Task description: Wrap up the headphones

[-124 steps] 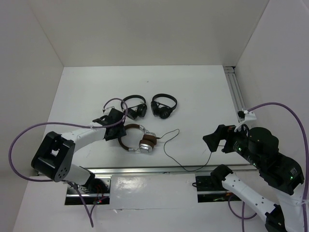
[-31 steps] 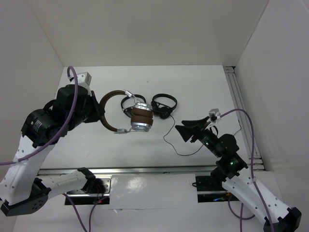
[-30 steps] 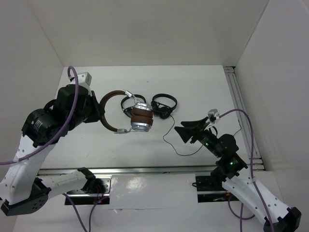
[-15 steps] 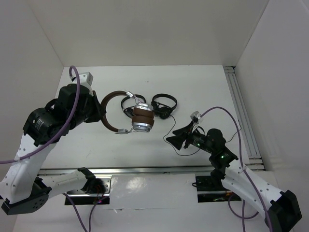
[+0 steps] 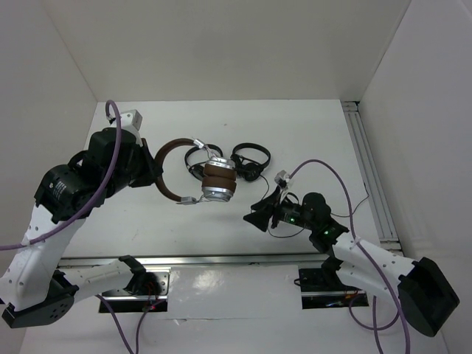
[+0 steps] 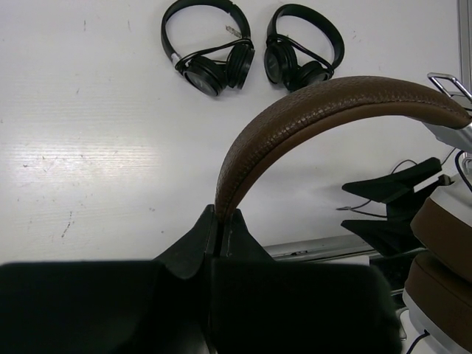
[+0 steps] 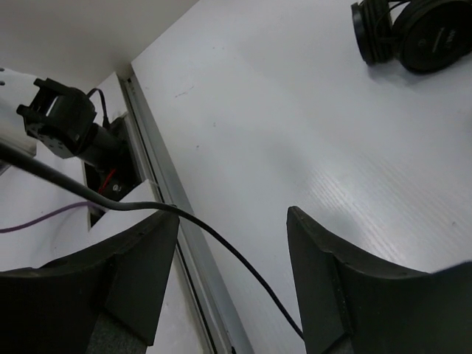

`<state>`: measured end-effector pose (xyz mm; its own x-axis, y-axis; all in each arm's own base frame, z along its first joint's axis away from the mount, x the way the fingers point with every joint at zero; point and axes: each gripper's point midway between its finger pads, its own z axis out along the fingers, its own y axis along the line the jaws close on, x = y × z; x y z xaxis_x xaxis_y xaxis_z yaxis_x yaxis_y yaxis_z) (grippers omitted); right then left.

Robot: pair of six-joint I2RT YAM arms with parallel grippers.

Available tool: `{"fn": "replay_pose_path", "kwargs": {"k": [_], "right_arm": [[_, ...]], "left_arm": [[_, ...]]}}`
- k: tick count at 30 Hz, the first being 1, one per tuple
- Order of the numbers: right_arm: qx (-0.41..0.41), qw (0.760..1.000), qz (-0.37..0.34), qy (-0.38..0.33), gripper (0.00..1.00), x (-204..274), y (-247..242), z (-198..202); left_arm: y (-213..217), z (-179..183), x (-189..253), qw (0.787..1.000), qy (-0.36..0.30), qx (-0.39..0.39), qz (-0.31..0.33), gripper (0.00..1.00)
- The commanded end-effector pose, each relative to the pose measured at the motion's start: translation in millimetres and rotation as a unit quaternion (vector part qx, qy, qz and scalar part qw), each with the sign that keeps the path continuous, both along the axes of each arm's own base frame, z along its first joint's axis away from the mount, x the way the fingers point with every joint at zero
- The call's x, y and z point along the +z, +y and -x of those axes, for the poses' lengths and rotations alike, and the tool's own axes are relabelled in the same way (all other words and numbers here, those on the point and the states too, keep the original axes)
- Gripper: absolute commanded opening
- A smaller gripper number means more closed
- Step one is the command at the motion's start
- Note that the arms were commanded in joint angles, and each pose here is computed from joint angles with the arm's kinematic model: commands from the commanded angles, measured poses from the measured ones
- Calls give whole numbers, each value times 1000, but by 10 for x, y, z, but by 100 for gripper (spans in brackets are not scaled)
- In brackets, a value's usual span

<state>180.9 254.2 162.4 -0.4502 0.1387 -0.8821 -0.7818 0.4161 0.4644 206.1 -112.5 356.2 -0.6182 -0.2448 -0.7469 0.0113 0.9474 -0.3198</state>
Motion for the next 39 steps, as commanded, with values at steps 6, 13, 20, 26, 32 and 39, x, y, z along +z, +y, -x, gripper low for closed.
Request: {"fn": "replay_pose_path", "kwargs": {"k": [6, 13, 20, 26, 32, 39], "right_arm": [[-11, 998, 15, -52, 25, 90, 252, 23], [-150, 987, 25, -41, 0, 80, -12, -162], [-298, 952, 25, -56, 0, 687, -641, -170], [-347, 935, 63, -42, 0, 1036, -810, -218], [-324, 940, 100, -46, 0, 1244, -605, -270], [-191, 965, 143, -108, 0, 1455, -61, -186]], "left_arm": [[-102, -59, 320, 997, -44, 5, 61, 0], [91, -109, 226, 998, -46, 46, 20, 0], [261, -255, -153, 995, -53, 67, -60, 0], [554, -410, -610, 975, -23, 134, -173, 0], [516, -433, -876, 969, 15, 94, -226, 0], [-185, -348, -1071, 978, 14, -118, -171, 0]]}}
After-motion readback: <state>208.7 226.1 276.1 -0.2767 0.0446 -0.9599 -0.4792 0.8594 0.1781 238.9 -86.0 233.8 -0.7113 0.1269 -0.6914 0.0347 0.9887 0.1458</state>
